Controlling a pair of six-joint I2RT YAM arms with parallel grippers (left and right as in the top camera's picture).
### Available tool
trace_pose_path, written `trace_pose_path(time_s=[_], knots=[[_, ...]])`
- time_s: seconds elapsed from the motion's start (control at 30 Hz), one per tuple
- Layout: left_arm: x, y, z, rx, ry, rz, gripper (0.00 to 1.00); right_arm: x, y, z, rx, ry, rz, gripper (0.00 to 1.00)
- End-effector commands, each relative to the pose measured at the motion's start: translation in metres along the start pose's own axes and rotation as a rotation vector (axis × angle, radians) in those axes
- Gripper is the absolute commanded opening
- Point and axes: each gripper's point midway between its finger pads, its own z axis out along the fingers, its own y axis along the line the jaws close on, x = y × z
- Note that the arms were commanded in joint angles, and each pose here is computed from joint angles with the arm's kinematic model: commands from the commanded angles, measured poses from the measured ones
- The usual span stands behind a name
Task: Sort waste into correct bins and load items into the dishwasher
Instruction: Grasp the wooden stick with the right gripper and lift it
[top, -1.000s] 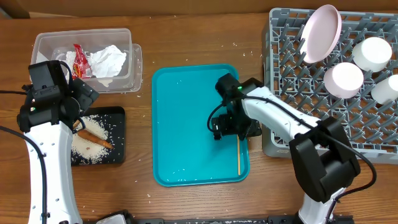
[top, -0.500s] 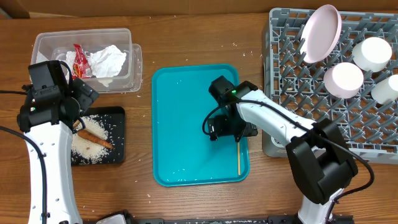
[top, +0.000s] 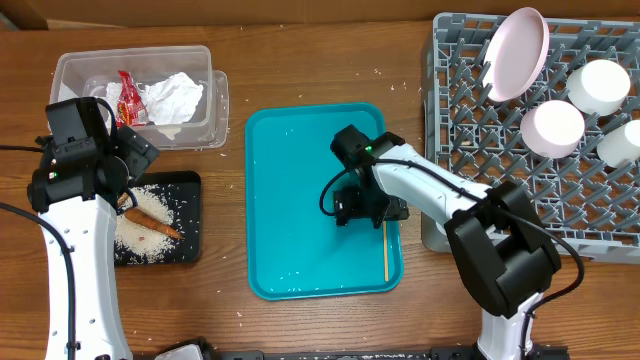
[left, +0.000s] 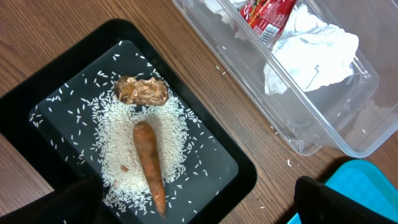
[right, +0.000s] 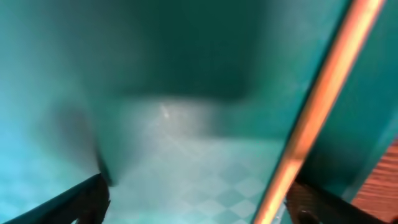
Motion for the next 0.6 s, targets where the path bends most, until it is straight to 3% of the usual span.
trace_pose_path(time_s=[0.0, 0.23, 0.27, 0.3, 0.33, 0.4, 0.57], knots=[[-0.006, 0.001, -0.003, -0.006, -0.022, -0.013, 1.00, 0.006, -0.007, 0.025, 0.035, 0.058, 0.013, 0.68], [-0.006, 0.001, -0.003, -0.006, -0.022, -0.014, 1.00, 0.006, -0.007, 0.024, 0.037, 0.060, 0.026, 0.34], [-0.006, 0.001, -0.003, -0.006, -0.022, -0.013, 1.00, 0.006, -0.007, 0.023, 0.038, 0.062, 0.027, 0.27], [-0.006, 0.001, -0.003, -0.006, -0.022, -0.013, 1.00, 0.005, -0.006, 0.018, 0.040, 0.064, 0.027, 0.13], [-0.006, 0.001, -0.003, -0.005, -0.022, -0.013, 1.00, 0.002, -0.005, 0.015, 0.041, 0.059, 0.026, 0.09], [-0.006, 0.001, -0.003, -0.006, -0.022, -0.013, 1.00, -0.001, -0.004, 0.009, 0.041, 0.050, 0.026, 0.04], [-0.006, 0.001, -0.003, -0.006, -0.022, -0.013, 1.00, -0.019, -0.004, -0.015, 0.065, 0.000, 0.030, 0.04]])
